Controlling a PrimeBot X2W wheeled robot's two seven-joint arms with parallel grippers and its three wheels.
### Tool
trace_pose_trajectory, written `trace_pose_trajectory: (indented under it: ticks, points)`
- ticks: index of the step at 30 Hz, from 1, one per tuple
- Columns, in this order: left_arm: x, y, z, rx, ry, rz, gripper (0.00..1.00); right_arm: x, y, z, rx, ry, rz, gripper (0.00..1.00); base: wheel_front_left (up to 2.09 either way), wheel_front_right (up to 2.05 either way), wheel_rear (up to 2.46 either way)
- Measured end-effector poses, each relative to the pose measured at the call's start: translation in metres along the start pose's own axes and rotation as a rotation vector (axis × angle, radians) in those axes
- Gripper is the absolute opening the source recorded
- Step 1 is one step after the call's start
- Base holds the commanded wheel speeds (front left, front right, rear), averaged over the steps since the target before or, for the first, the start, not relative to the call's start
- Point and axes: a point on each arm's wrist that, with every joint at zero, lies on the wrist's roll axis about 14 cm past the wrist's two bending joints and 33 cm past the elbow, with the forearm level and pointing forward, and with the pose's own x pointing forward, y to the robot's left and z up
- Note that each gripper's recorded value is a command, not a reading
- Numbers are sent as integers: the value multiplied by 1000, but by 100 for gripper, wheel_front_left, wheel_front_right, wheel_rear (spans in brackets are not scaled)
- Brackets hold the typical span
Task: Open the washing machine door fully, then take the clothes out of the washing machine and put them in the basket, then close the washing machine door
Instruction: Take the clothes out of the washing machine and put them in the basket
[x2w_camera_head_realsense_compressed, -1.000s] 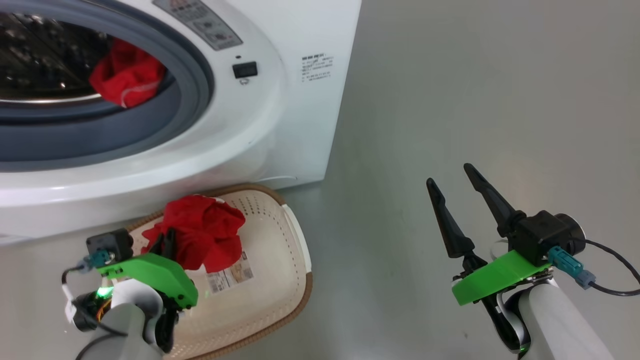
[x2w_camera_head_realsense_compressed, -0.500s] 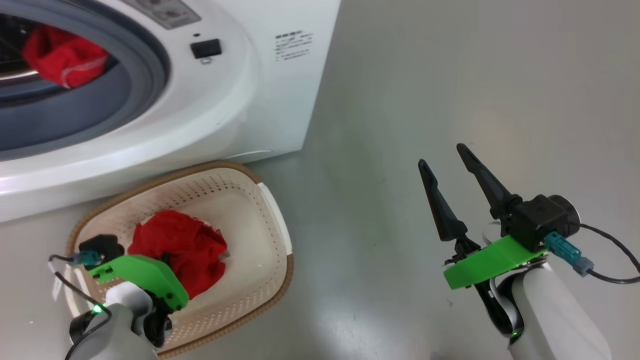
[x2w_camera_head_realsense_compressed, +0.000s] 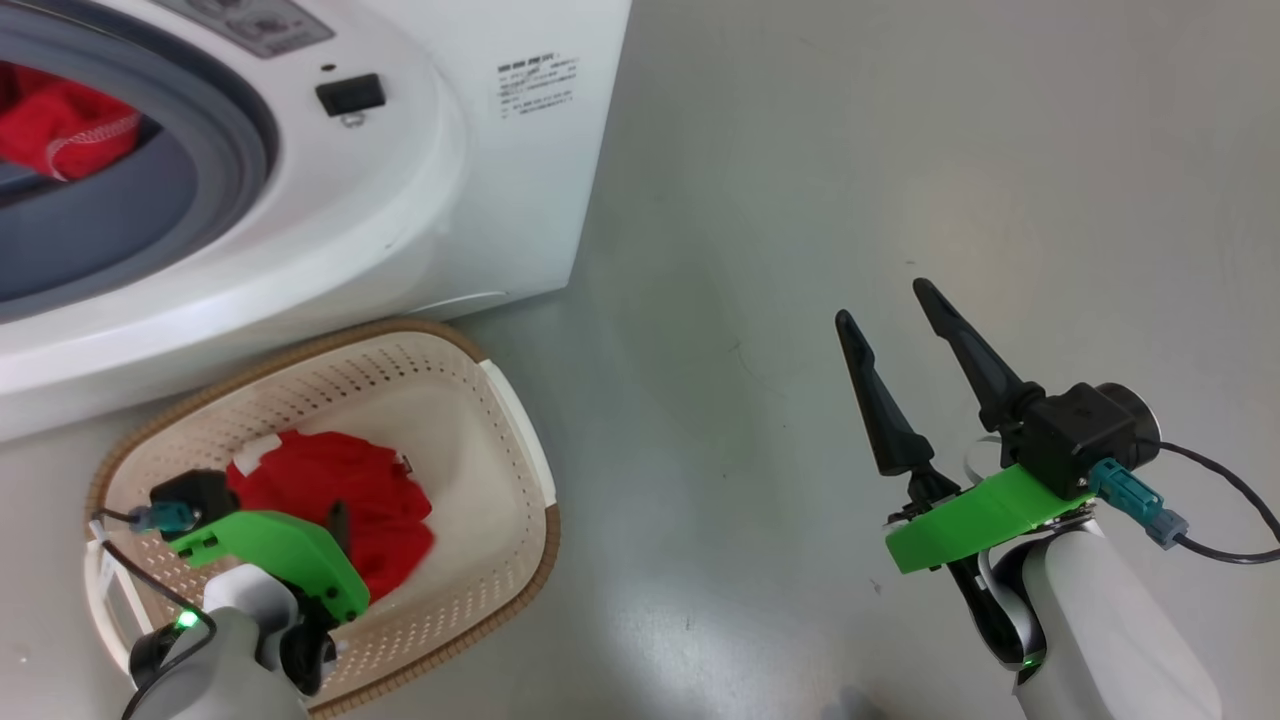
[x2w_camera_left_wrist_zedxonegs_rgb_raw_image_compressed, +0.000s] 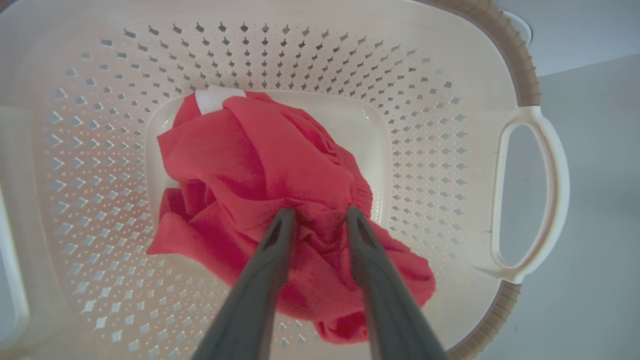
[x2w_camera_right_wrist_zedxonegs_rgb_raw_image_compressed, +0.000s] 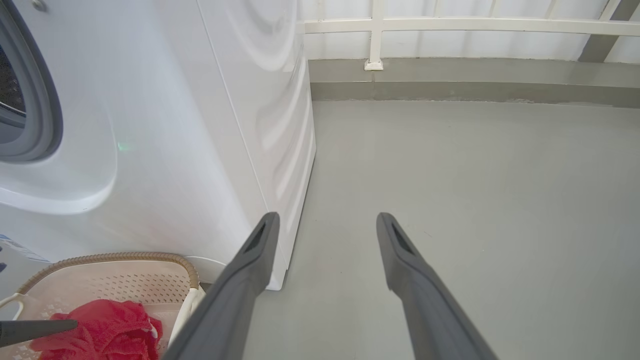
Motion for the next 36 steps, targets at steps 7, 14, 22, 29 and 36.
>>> trace_pose_trajectory:
  ticks: [7, 14, 22, 29, 36]
  points:
    - [-12, -5, 27, 55, -146, -20, 100, -1, 4, 8, 1, -19, 8, 100, 0, 0, 0]
    - [-37, -11, 55, 77, -290, -45, 100, -5, 8, 29, -19, -67, 17, 100, 0, 0, 0]
    - [-71, -7, 65, 81, -393, -53, 100, -19, 17, 46, -30, -109, 34, 100, 0, 0, 0]
    - [-110, -20, 94, 97, -559, -119, 100, -34, 20, 66, -34, -161, 33, 100, 0, 0, 0]
    - [-160, -12, 107, 124, -735, -136, 100, -55, 24, 80, -39, -203, 39, 100, 0, 0, 0]
